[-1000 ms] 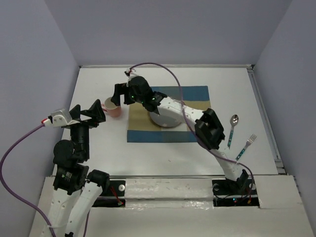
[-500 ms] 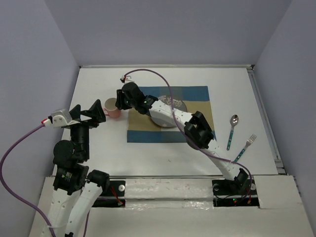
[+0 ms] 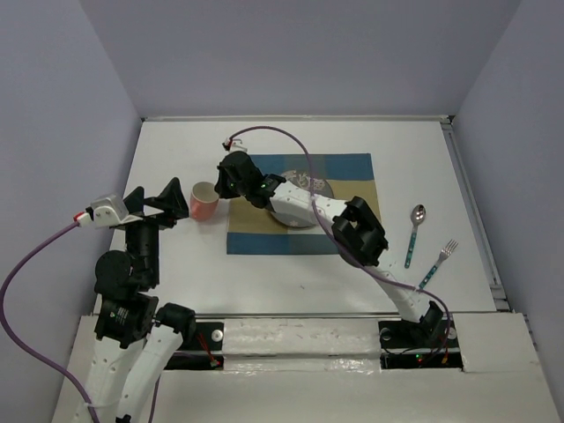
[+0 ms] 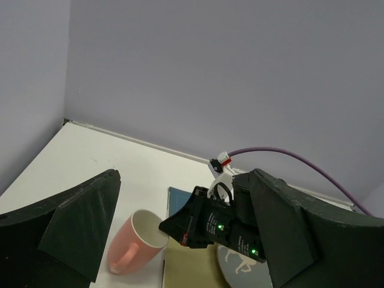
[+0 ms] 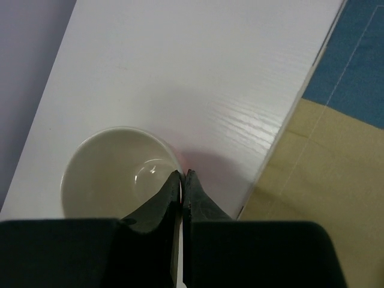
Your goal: Set the dinner table for one person
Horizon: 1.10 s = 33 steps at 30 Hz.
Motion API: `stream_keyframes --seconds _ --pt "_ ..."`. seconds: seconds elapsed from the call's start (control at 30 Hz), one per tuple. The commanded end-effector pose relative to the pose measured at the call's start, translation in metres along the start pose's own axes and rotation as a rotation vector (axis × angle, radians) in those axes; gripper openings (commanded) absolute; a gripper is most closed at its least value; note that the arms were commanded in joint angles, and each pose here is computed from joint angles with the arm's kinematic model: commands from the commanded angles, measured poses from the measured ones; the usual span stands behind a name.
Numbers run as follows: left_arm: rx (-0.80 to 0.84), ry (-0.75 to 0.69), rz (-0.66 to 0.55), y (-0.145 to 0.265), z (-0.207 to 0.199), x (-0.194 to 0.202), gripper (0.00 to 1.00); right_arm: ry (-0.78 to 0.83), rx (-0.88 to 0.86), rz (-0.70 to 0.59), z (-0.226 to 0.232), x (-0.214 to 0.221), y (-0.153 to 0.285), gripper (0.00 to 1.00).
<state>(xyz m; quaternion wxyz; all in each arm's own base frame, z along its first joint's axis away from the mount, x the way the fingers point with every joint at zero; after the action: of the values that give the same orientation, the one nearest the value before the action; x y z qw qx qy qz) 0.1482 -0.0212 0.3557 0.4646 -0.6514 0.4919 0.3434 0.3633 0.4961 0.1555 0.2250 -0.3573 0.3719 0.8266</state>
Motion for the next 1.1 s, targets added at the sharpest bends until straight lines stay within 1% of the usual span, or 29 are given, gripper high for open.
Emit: stream_keyframes --seconds 0.0,0.1,0.13,0.17,0.2,0.27,0.3,0.33,0.37,0.4,0.43,0.5,0.53,0.6,0.67,0.73,0.8,0.83,0.9,0.93,1.07 --pt "0.006 0.009 -0.056 0.001 0.000 -0.008 0.99 -0.100 -0.158 -0.250 0.053 -0.085 0.063 0.00" --pt "0.011 0.007 -0.055 0.002 0.000 -0.008 0.99 -0.114 -0.173 -0.319 0.047 -0.103 0.086 0.00" --pt "0.012 0.009 -0.056 0.002 0.000 -0.008 0.99 -0.123 -0.182 -0.374 0.048 -0.125 0.111 0.00" --pt "0.015 0.009 -0.054 0.002 0.000 -0.008 0.99 -0.109 -0.169 -0.391 0.042 -0.130 0.120 0.00" --pt "0.017 0.011 -0.055 0.003 0.000 -0.008 0.99 -0.113 -0.134 -0.422 0.026 -0.140 0.137 0.00" --pt "0.023 0.015 -0.056 0.004 -0.001 -0.008 0.99 -0.100 -0.080 -0.449 0.003 -0.149 0.154 0.00" --pt "0.027 0.015 -0.060 0.004 -0.001 -0.009 0.99 -0.092 -0.021 -0.421 -0.021 -0.137 0.154 0.00" --pt "0.028 0.017 -0.058 0.005 -0.001 -0.009 0.99 -0.101 0.038 -0.447 -0.049 -0.147 0.161 0.00" --pt "0.033 0.019 -0.059 0.005 -0.002 -0.009 0.99 -0.096 0.084 -0.444 -0.070 -0.143 0.174 0.00" --pt "0.039 0.019 -0.057 0.006 -0.002 -0.009 0.99 -0.097 0.096 -0.483 -0.078 -0.158 0.187 0.00" --pt "0.045 0.020 -0.056 0.006 -0.003 -0.009 0.99 -0.085 0.180 -0.501 -0.110 -0.161 0.201 0.00" --pt "0.050 0.025 -0.059 0.007 -0.004 -0.010 0.99 -0.087 0.259 -0.523 -0.142 -0.165 0.216 0.00" --pt "0.057 0.025 -0.055 0.007 -0.004 -0.009 0.99 -0.086 0.327 -0.525 -0.171 -0.166 0.223 0.00" --pt "0.066 0.031 -0.059 0.009 -0.005 -0.010 0.99 -0.089 0.382 -0.550 -0.192 -0.174 0.239 0.00" --pt "0.077 0.031 -0.054 0.009 -0.006 -0.009 0.99 -0.084 0.454 -0.562 -0.221 -0.181 0.251 0.00" --pt "0.084 0.029 -0.045 0.008 -0.007 -0.007 0.99 -0.069 0.514 -0.564 -0.241 -0.187 0.258 0.00" --pt "0.086 0.029 -0.041 0.007 -0.008 -0.007 0.99 -0.061 0.546 -0.559 -0.250 -0.188 0.259 0.00" --pt "0.091 0.029 -0.040 0.008 -0.008 -0.007 0.99 -0.069 0.571 -0.555 -0.265 -0.190 0.261 0.00" --pt "0.094 0.030 -0.036 0.007 -0.009 -0.006 0.99 -0.087 0.585 -0.545 -0.280 -0.190 0.263 0.00" --pt "0.098 0.029 -0.031 0.006 -0.009 -0.005 0.99 -0.105 0.588 -0.533 -0.295 -0.191 0.263 0.00" --pt "0.110 0.027 -0.017 0.005 -0.011 -0.002 0.99 -0.159 0.586 -0.494 -0.322 -0.186 0.256 0.00"
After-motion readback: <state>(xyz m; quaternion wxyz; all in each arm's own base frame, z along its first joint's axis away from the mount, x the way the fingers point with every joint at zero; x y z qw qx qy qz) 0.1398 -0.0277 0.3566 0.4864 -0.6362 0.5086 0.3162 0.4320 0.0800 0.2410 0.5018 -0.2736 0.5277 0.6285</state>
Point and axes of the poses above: each gripper's point midway between its finger pads, its own y axis back along the fingers, its own z axis along the line the jaws close on, x = y × z, the point moved 8 cm from there along y, back along the fingers, and after that the axes turned 2 degrees about -y, right-handed, at the moved point
